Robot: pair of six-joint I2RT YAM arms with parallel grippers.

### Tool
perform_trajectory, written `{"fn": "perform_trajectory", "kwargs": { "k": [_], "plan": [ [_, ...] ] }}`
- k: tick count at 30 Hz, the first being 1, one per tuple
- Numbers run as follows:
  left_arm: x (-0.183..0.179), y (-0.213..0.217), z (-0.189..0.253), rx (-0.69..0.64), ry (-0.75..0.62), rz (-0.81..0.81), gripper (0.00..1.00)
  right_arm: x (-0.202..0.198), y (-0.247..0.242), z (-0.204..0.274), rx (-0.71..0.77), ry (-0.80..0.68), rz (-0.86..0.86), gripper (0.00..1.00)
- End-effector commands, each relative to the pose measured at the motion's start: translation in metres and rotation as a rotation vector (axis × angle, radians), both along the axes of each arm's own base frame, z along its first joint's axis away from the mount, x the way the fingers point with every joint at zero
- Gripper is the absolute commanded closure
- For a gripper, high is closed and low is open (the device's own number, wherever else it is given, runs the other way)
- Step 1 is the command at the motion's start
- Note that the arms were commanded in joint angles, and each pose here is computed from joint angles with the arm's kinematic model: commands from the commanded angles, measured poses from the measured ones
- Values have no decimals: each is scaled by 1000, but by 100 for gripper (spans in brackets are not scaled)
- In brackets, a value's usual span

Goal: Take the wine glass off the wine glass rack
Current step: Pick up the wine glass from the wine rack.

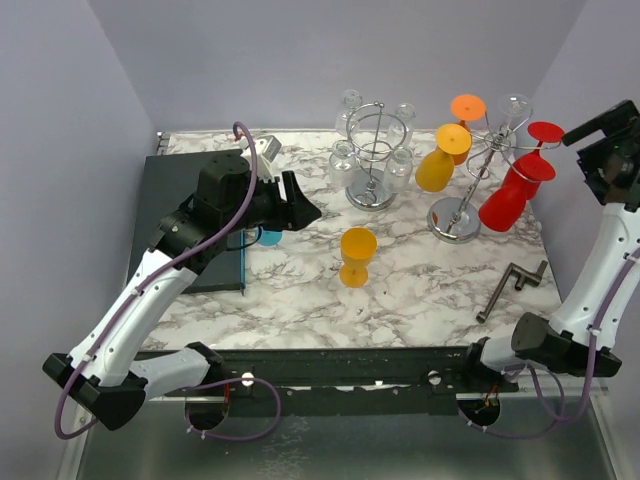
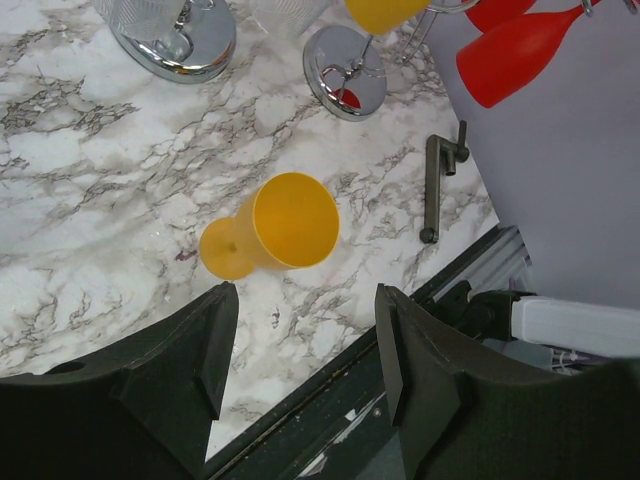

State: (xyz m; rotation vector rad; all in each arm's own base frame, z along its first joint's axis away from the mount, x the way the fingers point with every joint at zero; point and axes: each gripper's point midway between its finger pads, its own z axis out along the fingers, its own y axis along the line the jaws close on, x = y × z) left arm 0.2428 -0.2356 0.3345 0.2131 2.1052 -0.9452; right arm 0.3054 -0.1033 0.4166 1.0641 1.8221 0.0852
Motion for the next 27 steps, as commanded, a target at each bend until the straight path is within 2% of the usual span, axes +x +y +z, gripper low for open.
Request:
{"fn": "perform_trajectory", "kwargs": {
  "k": [1, 6, 9, 18, 27],
  "plan": [
    [-9, -3, 16, -39, -52, -46, 37, -8, -6, 17, 81, -76, 78, 4],
    [-11, -2, 19, -44, -63, -50, 37, -16, -7, -4, 158, -72, 75, 7],
    [-11, -2, 19, -44, -64, -51, 37, -21, -4, -19, 205, -77, 77, 16],
    [-12, -3, 15, -64, -64, -47, 37, -21, -2, -53, 280, -75, 40, 23],
    [-13, -4, 17, -77, -81, -55, 37, -1, -1, -55, 384, -192, 22, 31]
  ]
}}
